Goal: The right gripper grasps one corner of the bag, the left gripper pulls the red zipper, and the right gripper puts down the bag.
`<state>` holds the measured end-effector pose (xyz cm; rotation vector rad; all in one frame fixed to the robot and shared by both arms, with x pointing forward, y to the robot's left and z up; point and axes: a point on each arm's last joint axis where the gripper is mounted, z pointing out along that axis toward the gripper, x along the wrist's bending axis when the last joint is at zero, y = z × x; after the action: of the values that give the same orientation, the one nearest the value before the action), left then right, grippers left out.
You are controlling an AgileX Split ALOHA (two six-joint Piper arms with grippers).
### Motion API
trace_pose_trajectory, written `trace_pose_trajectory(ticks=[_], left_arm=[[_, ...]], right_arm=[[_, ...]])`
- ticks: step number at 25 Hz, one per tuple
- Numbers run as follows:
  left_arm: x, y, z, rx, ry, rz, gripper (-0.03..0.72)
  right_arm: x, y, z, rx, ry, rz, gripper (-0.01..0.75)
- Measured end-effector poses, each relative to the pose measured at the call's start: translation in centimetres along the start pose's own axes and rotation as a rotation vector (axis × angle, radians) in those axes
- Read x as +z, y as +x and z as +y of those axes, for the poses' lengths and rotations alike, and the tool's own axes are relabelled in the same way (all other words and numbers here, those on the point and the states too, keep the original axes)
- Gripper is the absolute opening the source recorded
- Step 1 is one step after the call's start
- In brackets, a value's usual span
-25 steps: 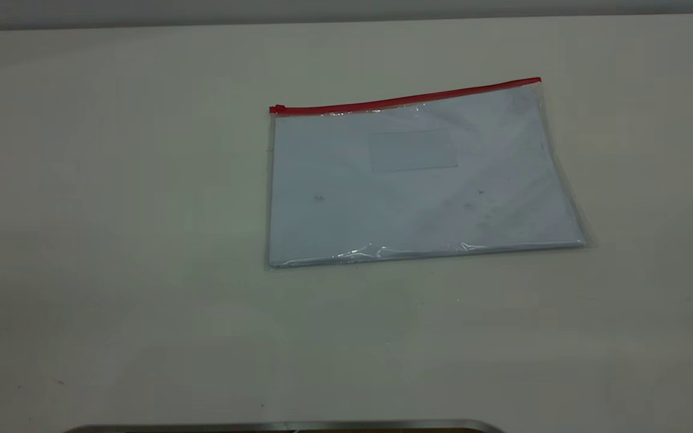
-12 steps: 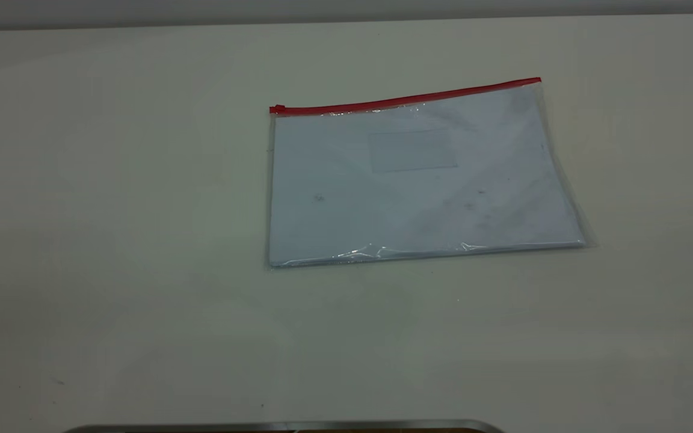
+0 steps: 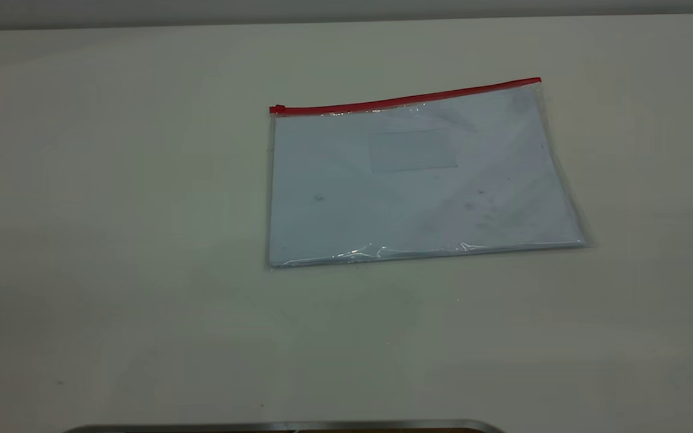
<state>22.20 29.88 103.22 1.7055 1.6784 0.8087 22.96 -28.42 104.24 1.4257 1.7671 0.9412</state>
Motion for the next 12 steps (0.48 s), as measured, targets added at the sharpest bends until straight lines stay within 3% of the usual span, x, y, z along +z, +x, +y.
trace_pose_trajectory(ticks=[4,12], left_arm=[[0.0,0.0,0.0,0.0,0.0,0.0,0.59],[0.0,0.0,0.0,0.0,0.0,0.0,0.59]], right_arm=[[-0.01,-0.52,-0.1,0.069,0.009,-0.057,0.576],[-0.01,-0.57,-0.11,0.09,0.009,-0.063,0.576]])
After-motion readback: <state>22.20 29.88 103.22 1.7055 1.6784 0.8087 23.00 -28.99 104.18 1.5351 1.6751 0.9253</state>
